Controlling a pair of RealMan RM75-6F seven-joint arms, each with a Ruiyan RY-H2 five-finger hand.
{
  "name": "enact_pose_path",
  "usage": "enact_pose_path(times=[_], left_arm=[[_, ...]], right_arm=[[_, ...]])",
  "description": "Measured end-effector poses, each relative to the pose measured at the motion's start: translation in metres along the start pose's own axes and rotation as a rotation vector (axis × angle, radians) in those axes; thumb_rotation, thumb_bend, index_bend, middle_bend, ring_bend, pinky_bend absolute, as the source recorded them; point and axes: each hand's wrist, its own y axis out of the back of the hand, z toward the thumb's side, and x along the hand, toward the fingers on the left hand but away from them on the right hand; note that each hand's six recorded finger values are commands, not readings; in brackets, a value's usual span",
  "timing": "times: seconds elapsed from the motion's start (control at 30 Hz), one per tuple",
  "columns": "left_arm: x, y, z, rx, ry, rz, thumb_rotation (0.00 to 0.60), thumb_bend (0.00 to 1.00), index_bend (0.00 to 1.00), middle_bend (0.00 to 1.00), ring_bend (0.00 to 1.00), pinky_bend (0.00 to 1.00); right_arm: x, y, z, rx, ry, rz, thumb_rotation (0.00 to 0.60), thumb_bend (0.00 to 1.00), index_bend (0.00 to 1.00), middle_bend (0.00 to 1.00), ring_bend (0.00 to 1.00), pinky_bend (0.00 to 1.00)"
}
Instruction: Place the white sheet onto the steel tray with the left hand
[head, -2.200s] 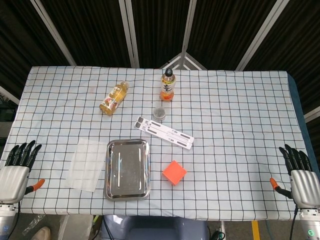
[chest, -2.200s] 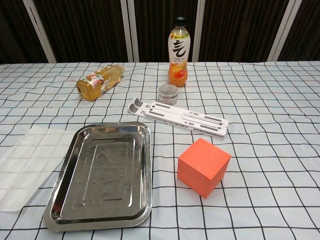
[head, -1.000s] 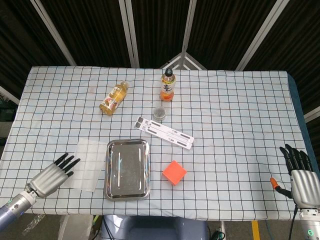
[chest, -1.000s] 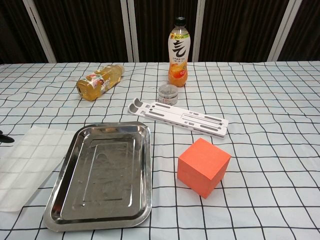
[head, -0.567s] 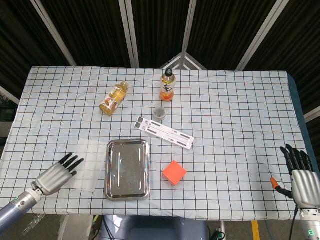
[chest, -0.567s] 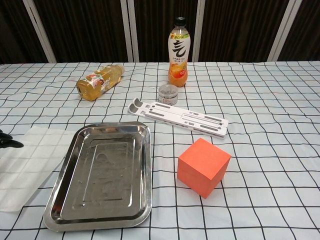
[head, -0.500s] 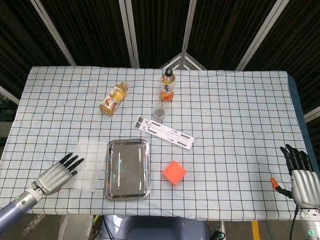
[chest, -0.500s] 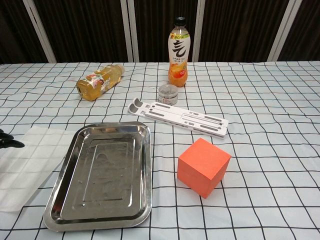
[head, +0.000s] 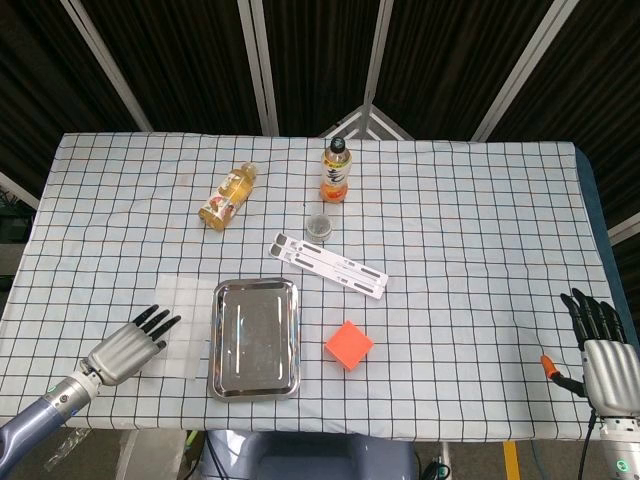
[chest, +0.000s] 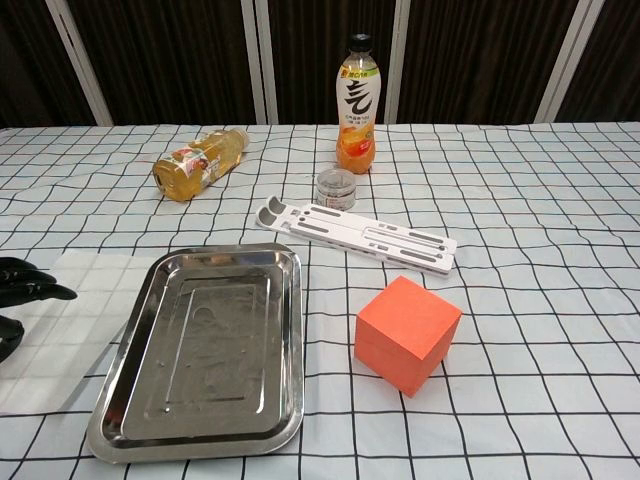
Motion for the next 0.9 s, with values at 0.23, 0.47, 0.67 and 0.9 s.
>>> enact_pose_path(times=[0.23,0.47,0.67,0.9], left_arm=[[0.0,0.0,0.0,-0.034,0.008,0.01,0.6,0.49,0.59,0.01,0.0,0.0],[-0.003,0.002,-0.002,-0.042,0.018,0.023,0.6,0.51,0.61,0.02,0.0,0.0],[-0.006,0.032,-0.013,-0.06,0.055,0.119,0.6,0.51,0.61,0.04,0.0,0.0],[-0.005,0.113,-0.029,-0.147,0.117,0.364,0.6,0.51,0.61,0.04,0.0,0.0]], right_arm=[[0.0,0.0,0.0,-0.004,0.0,0.003,0.6,0.33,0.0,0.0,0.0,0.0],[0.001,0.0,0.0,-0.004,0.0,0.002,0.6,0.33,0.0,0.0,0.0,0.0],[0.0,0.0,0.0,-0.003,0.002,0.003,0.6,0.32,0.0,0.0,0.0,0.0],[0.0,0.0,0.001,0.0,0.005,0.003,0.6,0.32,0.0,0.0,0.0,0.0]])
